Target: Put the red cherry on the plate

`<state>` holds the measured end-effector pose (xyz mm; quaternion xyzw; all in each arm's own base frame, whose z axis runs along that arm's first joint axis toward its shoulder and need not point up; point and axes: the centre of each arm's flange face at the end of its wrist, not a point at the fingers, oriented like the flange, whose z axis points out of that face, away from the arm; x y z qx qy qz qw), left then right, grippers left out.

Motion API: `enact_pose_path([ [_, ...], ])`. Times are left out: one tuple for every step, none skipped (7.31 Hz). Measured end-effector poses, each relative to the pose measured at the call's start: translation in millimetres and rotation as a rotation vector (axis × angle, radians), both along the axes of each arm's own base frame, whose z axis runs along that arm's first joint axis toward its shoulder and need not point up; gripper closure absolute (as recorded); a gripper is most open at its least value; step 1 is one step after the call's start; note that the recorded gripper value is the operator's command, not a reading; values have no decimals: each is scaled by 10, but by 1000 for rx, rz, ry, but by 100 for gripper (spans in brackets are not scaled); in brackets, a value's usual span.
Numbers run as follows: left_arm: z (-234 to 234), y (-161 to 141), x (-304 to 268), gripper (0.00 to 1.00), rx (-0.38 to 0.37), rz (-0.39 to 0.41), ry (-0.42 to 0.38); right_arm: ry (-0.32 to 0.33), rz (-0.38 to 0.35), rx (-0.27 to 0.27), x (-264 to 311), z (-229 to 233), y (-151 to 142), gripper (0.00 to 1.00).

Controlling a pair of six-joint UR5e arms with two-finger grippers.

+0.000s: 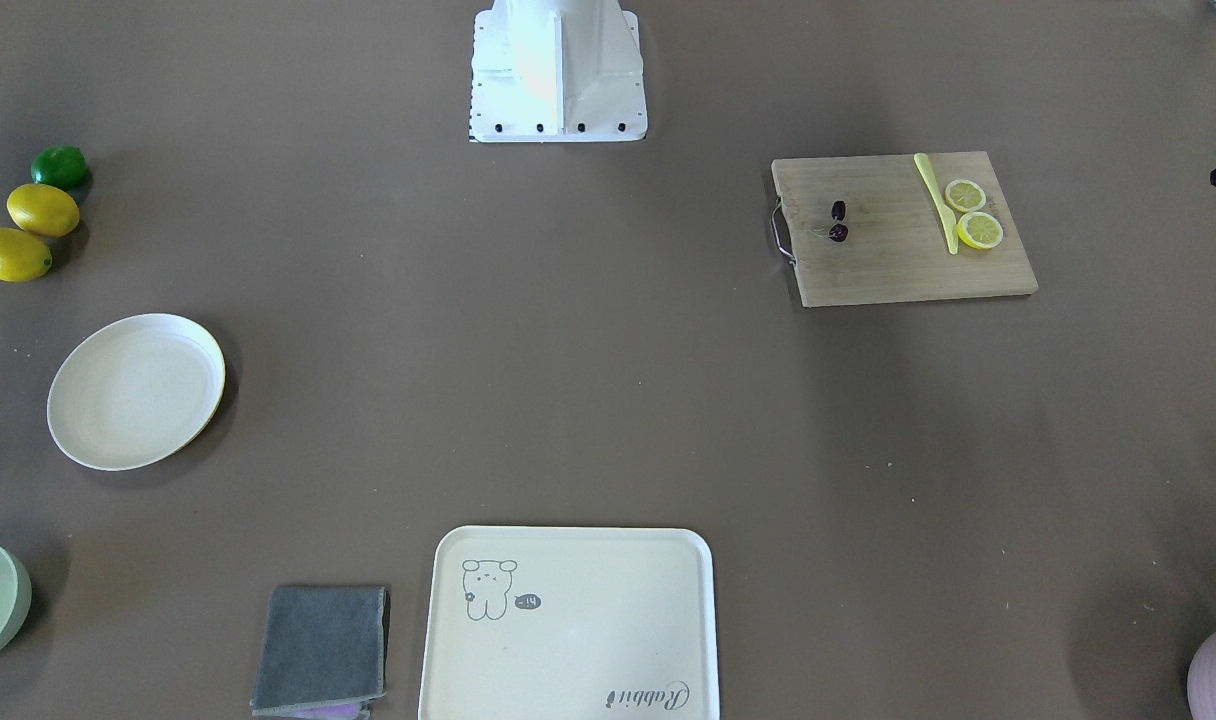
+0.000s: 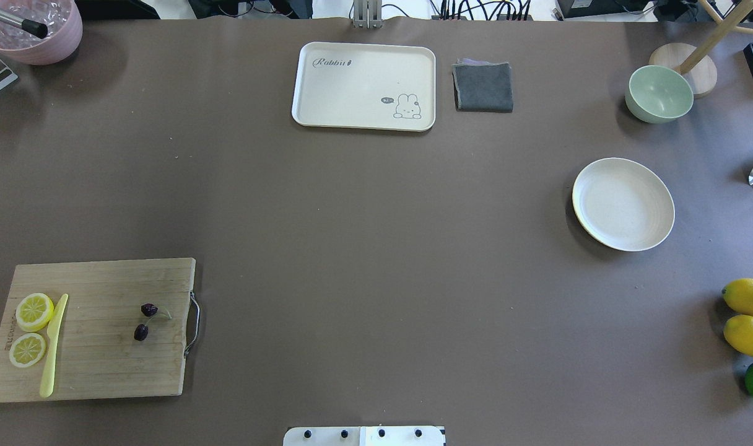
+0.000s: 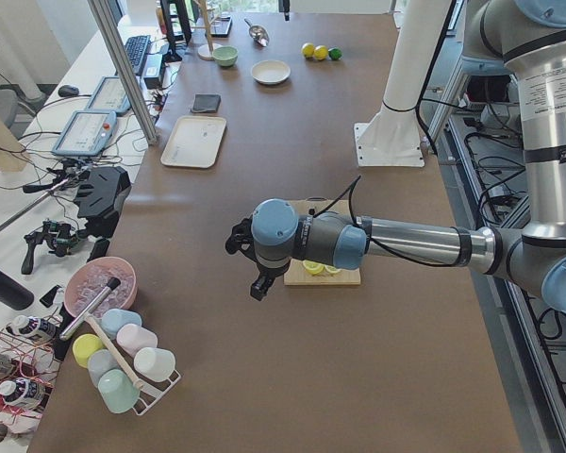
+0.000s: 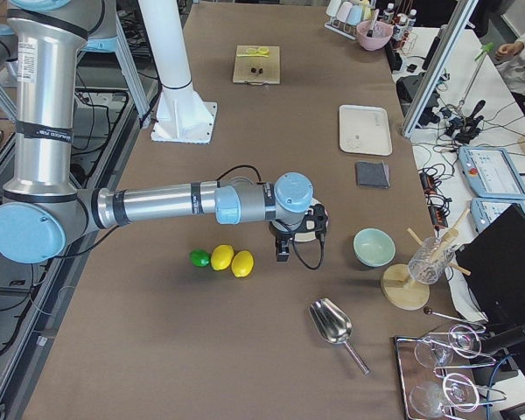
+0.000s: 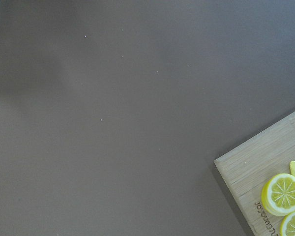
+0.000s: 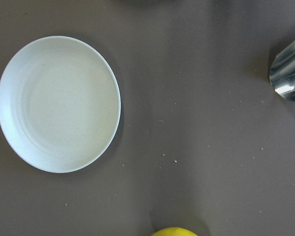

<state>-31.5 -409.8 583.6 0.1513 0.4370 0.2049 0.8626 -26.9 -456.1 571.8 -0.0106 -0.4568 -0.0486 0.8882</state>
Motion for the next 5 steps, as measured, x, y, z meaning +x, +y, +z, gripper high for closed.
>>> enact_pose_path([
  [10, 43, 6, 2, -7, -19, 8, -1, -21, -12, -251, -92, -166, 17],
  [13, 60, 20, 2, -8, -27, 12, -7, -45, -3, -512, -120, -334, 18],
  [15, 66, 27, 2, -8, -29, 14, -17, -63, 25, -747, -43, -435, 22],
  [15, 66, 29, 2, -10, -31, 14, -28, -42, 25, -911, 94, -552, 24],
  [12, 57, 31, 2, -18, -38, 14, -40, 0, -2, -1062, 109, -685, 30],
])
